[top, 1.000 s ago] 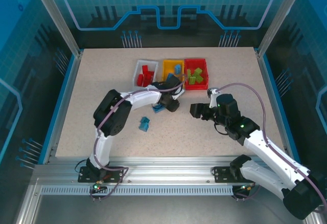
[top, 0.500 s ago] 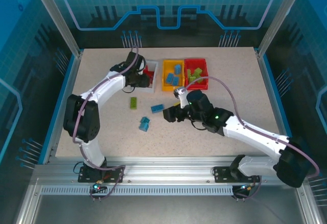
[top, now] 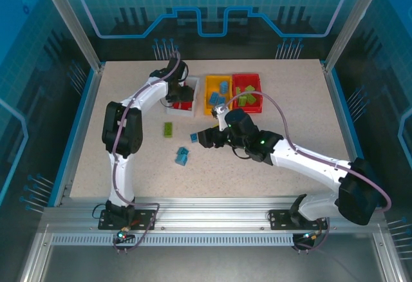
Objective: Sort the legos into containers by color
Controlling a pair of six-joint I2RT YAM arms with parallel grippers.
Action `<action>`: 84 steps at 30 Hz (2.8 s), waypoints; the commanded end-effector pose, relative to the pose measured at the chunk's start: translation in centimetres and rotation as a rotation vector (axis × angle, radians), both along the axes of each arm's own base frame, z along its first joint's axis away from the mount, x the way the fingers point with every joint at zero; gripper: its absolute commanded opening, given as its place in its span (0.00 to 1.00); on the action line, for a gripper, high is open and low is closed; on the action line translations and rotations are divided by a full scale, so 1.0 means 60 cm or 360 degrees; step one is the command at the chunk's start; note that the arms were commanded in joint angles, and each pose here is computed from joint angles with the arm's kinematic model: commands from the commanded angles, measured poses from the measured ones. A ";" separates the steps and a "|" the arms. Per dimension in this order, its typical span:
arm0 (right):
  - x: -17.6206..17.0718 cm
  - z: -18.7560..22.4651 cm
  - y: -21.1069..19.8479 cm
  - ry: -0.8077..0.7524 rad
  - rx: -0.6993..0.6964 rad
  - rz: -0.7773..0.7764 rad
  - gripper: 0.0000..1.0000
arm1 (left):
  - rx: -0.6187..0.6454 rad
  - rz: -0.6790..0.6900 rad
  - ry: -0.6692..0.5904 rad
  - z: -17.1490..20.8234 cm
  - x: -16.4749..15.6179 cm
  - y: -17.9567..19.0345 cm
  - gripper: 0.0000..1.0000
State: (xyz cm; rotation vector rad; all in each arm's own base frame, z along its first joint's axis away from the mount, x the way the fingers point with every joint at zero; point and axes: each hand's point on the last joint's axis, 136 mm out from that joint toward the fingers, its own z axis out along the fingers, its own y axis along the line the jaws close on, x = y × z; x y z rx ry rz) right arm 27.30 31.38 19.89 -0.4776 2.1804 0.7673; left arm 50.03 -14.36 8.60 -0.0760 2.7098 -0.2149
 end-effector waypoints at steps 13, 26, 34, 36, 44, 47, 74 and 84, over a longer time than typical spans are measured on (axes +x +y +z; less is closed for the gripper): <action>0.035 -0.162 -0.022 0.0045 -0.1095 0.0424 0.83 | -0.0416 0.0051 -0.0239 0.187 -0.161 -0.030 0.62; 0.135 -0.268 0.015 0.0108 -0.1425 0.0479 0.89 | -0.0861 0.0065 -0.0304 0.246 -0.385 -0.014 0.68; 0.162 -0.291 0.038 0.0234 -0.1306 0.0512 0.71 | -0.0925 0.0046 -0.0318 0.252 -0.432 -0.006 0.69; 0.160 -0.295 0.037 0.0262 -0.1288 0.0518 0.59 | -0.0930 0.0046 -0.0313 0.251 -0.438 -0.005 0.68; 0.146 -0.284 0.030 0.0309 -0.1153 0.0472 0.29 | -0.0940 0.0047 -0.0297 0.238 -0.438 -0.008 0.68; 0.140 -0.240 0.022 0.0236 -0.1085 0.0399 0.27 | -0.0957 0.0037 -0.0294 0.240 -0.433 -0.012 0.68; 0.426 -0.178 -0.072 0.0578 -0.0504 -0.0521 0.31 | -0.0575 -0.0230 -0.0601 0.300 -0.185 -0.171 0.68; 0.427 -0.148 -0.071 0.0535 -0.0454 -0.0530 0.57 | -0.0430 -0.0258 -0.0700 0.305 -0.199 -0.174 0.68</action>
